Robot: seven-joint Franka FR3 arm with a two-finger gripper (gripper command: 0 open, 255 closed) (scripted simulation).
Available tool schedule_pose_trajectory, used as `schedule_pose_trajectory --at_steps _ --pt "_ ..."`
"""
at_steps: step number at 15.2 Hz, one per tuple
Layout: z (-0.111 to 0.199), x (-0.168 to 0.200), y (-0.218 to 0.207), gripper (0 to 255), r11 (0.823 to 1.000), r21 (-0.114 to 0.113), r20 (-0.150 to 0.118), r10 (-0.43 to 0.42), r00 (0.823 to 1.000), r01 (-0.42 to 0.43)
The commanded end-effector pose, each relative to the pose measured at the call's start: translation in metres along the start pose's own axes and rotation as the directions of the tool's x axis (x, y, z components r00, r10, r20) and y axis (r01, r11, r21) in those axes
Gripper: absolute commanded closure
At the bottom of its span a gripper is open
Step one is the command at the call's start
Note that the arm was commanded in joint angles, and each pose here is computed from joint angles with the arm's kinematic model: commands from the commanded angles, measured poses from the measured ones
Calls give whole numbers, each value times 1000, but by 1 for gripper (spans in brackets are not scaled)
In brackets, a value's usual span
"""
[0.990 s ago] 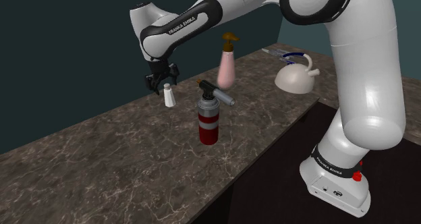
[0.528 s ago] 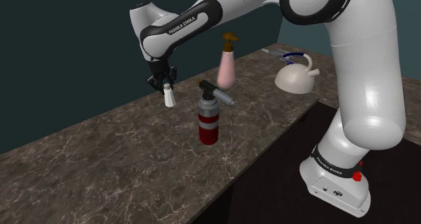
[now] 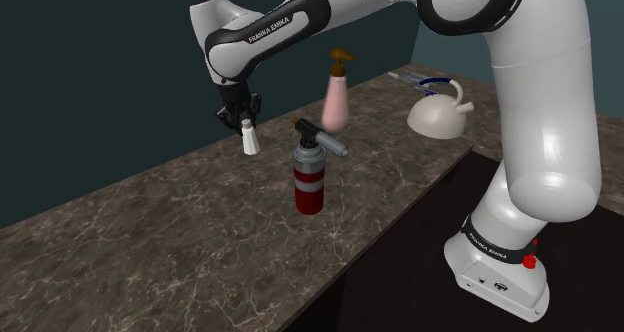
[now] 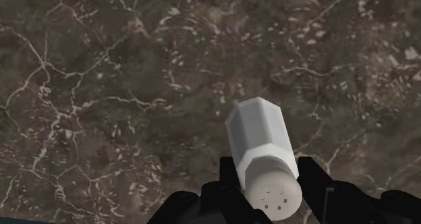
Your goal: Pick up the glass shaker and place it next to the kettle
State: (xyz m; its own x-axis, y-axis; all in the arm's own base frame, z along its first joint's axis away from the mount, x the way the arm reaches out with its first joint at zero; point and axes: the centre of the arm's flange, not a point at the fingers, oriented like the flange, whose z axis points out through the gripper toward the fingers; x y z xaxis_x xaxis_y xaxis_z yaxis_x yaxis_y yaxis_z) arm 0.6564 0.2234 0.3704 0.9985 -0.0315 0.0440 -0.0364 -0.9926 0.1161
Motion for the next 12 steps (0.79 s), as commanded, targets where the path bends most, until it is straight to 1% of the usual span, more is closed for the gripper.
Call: schedule_pose_trajectory --at_steps 1,12 --pt "-10 0 1 255 1000 0 0 0 1000 0" --pt "-68 2 8 255 1000 0 0 0 1000 0"
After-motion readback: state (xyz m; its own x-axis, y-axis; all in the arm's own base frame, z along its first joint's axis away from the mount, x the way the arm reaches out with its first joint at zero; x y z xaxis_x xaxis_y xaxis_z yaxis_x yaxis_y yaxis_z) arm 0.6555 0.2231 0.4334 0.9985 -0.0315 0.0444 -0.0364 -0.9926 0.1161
